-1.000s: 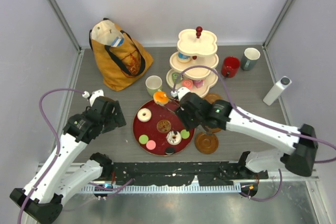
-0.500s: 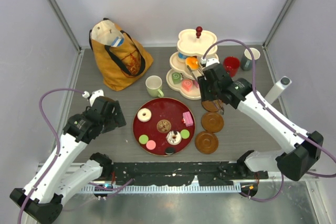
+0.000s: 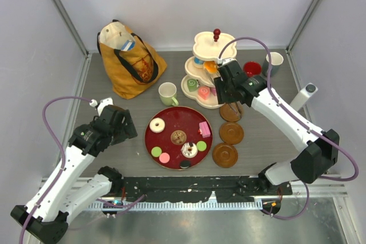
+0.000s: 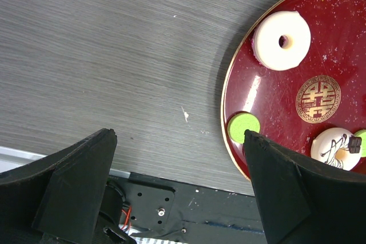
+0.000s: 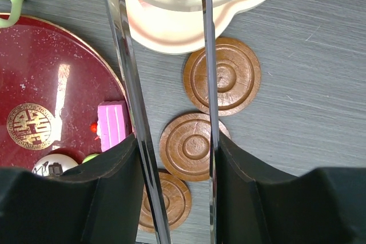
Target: Serve the afternoon tea
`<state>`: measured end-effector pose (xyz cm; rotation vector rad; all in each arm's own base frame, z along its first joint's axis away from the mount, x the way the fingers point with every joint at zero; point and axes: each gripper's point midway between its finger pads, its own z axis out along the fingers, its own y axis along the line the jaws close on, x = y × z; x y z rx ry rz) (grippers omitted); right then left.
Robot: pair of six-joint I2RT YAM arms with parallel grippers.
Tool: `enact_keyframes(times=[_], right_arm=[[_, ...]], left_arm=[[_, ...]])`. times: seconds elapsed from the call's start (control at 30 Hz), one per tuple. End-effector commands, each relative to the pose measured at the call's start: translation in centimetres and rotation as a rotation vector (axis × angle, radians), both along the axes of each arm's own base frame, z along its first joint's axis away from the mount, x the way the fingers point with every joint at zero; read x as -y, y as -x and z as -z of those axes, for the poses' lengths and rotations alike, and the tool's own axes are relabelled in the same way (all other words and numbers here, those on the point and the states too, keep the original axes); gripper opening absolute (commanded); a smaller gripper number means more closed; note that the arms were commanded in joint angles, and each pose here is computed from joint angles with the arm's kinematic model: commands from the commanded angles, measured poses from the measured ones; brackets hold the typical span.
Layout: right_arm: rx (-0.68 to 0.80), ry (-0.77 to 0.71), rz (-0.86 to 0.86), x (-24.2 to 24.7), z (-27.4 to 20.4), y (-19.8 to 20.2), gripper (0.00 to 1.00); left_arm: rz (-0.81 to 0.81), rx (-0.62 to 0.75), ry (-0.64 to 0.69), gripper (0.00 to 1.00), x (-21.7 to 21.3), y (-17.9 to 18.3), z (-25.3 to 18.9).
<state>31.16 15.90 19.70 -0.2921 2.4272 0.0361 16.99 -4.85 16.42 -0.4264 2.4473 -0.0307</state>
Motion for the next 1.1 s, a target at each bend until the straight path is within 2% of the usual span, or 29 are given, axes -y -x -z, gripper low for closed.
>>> enact_keyframes(times=[0.0, 0.17, 0.5, 0.73, 0.9, 0.97, 1.07], right_arm=[[0.045, -0.02, 0.026, 0.3, -1.6, -0.2, 0.52], [0.061, -0.039, 0.018, 0.5, -2.5, 0.3, 0.63], [0.106, -0.115, -0.036, -0.1, -4.6, 1.5, 0.65], [0.124, -0.201, -0.213, -3.1, -5.5, 5.1, 0.65], [0.083, -0.147, -0.421, -7.6, -3.4, 10.0, 0.64], [0.062, -0.139, -0.492, -9.4, -2.5, 11.5, 0.64], [0.013, -0.1, -0.568, -11.5, -0.3, 13.2, 0.64]], left_arm=[[0.01, 0.016, -0.001, 1.0, 0.1, -0.4, -0.1], [0.008, 0.015, -0.003, 1.0, 0.0, -0.4, 0.0], [0.008, 0.014, -0.004, 1.0, 0.1, -0.5, 0.0], [0.008, 0.005, -0.008, 1.0, 0.1, -0.5, 0.1], [0.018, 0.004, 0.013, 1.0, 0.6, -0.7, 0.1], [0.057, 0.013, 0.053, 0.99, 1.8, -1.1, -0.4], [0.045, 0.043, 0.039, 1.0, 1.3, -1.4, -1.8]])
